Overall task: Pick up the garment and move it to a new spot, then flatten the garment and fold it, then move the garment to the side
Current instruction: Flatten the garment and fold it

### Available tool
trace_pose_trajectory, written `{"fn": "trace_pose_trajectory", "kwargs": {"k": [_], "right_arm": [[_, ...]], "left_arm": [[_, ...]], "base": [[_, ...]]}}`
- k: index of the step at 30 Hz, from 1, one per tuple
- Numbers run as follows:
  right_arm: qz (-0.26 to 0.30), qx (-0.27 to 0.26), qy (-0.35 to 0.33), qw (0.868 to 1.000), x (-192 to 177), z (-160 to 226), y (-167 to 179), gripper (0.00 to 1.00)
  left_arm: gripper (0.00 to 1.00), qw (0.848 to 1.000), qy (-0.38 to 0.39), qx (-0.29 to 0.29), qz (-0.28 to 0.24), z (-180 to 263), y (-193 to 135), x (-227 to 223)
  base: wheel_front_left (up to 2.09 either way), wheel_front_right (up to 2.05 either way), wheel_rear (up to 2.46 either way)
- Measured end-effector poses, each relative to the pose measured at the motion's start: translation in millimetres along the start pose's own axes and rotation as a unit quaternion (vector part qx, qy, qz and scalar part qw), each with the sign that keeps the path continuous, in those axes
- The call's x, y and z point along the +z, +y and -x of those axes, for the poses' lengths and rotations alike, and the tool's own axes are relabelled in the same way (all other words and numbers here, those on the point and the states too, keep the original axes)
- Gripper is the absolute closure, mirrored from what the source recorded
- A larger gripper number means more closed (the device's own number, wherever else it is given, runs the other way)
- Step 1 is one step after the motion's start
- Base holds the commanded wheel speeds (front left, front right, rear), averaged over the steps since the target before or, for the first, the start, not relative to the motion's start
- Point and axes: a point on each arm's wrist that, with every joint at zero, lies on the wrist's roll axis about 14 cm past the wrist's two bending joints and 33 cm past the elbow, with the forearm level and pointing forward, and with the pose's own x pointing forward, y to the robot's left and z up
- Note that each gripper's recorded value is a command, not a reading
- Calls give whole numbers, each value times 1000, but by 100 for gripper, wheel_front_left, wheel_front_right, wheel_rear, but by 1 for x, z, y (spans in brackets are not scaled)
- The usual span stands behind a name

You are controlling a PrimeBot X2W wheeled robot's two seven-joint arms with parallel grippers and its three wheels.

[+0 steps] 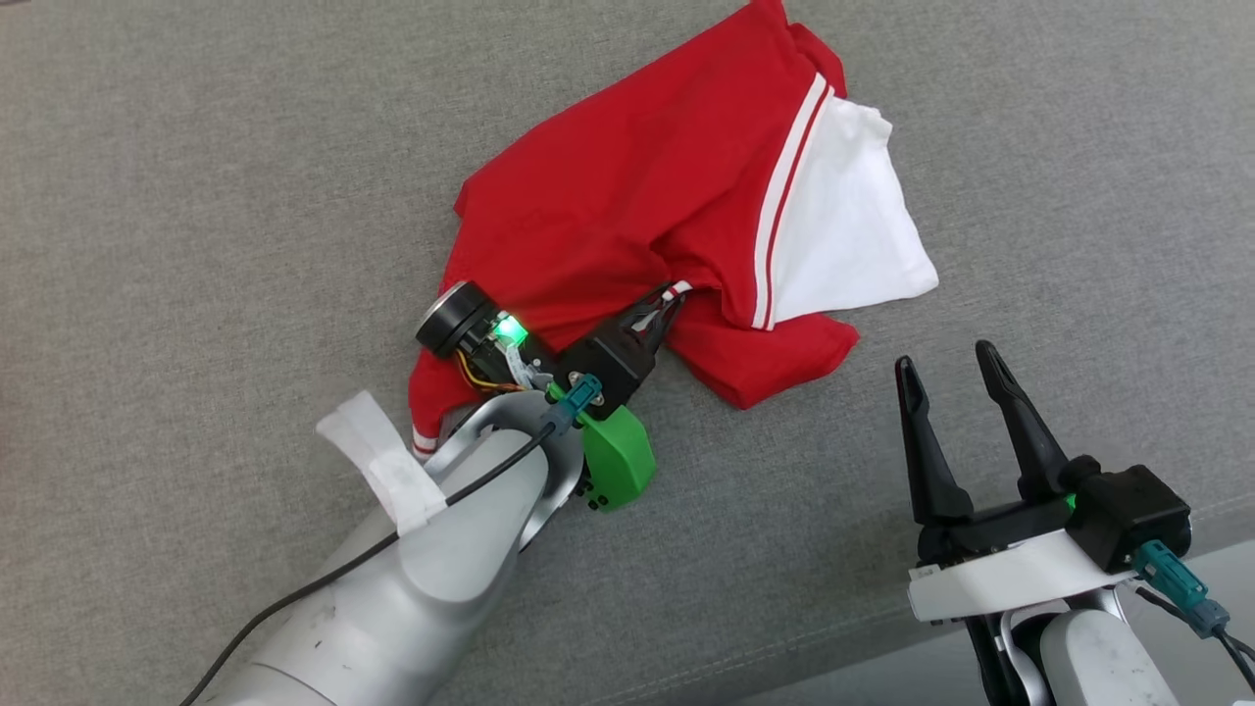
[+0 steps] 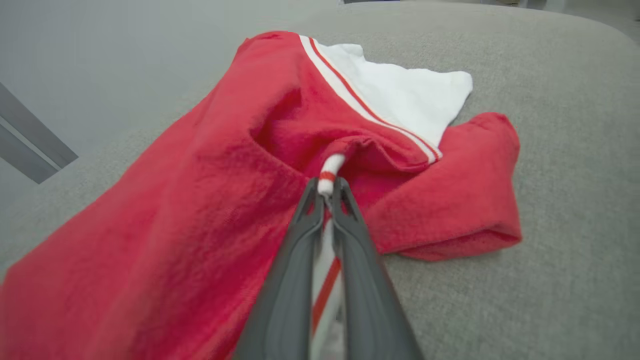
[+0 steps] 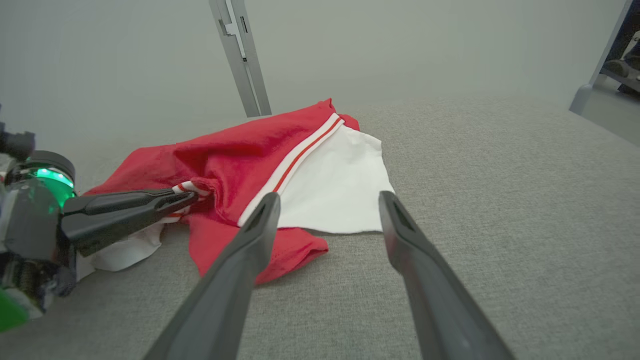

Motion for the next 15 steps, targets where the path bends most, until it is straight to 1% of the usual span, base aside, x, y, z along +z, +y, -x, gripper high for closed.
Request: {"fn": "trace_pose_trajectory", "kwargs": {"k": [4,7,12,14,15], "right_arm": [[-8,-5,-8,1000,6,4,-2,0],[-14,-8,-18,1000,13,8,-3,0],[-31,-11,-33,999,24,21,-2,0],[-37,-11,-39,999,28,27,0,0],[-41,-10,-41,998,29,31,1,0]], "left_arm": [[100,999,-31,-11,-9,-4,-5,25],[100,998,-63,-18,-19,-6,-9,52],[100,988,-155,-21,-10,-7,-9,129],[100,981,-189,-29,-23,-6,-12,163],[100,977,-206,-33,-41,-6,-13,183]], "base": [[0,0,0],[0,0,0],[0,0,0],[0,0,0],[0,0,0]]}}
